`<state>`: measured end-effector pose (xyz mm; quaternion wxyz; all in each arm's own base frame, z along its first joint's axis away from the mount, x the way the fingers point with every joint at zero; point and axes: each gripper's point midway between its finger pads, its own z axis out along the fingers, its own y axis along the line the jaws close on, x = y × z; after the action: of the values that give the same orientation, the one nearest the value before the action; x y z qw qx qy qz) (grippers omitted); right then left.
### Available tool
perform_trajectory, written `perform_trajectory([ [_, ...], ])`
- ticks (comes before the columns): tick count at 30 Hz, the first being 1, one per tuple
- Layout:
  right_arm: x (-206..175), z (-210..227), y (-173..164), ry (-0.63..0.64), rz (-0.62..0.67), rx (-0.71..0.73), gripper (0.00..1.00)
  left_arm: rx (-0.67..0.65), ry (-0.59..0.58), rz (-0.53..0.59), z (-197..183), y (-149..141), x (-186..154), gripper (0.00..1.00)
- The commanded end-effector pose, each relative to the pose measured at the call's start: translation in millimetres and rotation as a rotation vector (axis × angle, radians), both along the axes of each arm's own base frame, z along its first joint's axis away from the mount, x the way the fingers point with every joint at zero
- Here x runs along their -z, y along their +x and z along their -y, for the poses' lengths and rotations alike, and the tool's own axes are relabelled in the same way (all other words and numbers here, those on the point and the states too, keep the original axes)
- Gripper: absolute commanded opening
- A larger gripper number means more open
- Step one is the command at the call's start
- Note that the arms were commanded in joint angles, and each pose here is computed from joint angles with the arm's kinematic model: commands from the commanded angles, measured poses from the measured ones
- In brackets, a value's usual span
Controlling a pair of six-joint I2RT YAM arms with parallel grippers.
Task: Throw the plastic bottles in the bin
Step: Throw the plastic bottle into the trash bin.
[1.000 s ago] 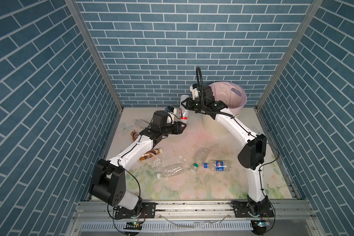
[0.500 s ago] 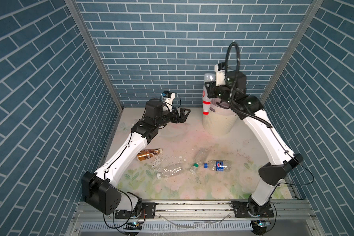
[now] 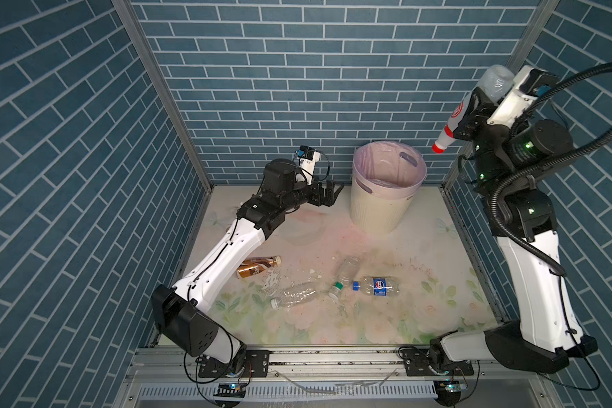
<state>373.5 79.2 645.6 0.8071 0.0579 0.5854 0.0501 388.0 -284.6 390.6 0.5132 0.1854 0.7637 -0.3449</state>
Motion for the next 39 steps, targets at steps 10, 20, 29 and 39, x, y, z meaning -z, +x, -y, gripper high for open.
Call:
perform_trajectory([
  [10,145,-38,127,-0.023,-0.345,-0.029,0.77,-0.068,0.146,-0.036,-14,7,35,0.99],
  [20,136,-57,109,-0.039,-0.363,-0.133,0.96,-0.238,0.291,-0.083,-47,22,57,0.99],
  [29,167,-154,82,-0.145,-0.409,-0.408,0.99,-0.593,0.295,-0.421,-160,42,121,0.99],
  [39,269,-278,52,-0.276,-0.586,-0.702,0.99,-0.957,0.215,-0.736,-257,48,203,0.99],
])
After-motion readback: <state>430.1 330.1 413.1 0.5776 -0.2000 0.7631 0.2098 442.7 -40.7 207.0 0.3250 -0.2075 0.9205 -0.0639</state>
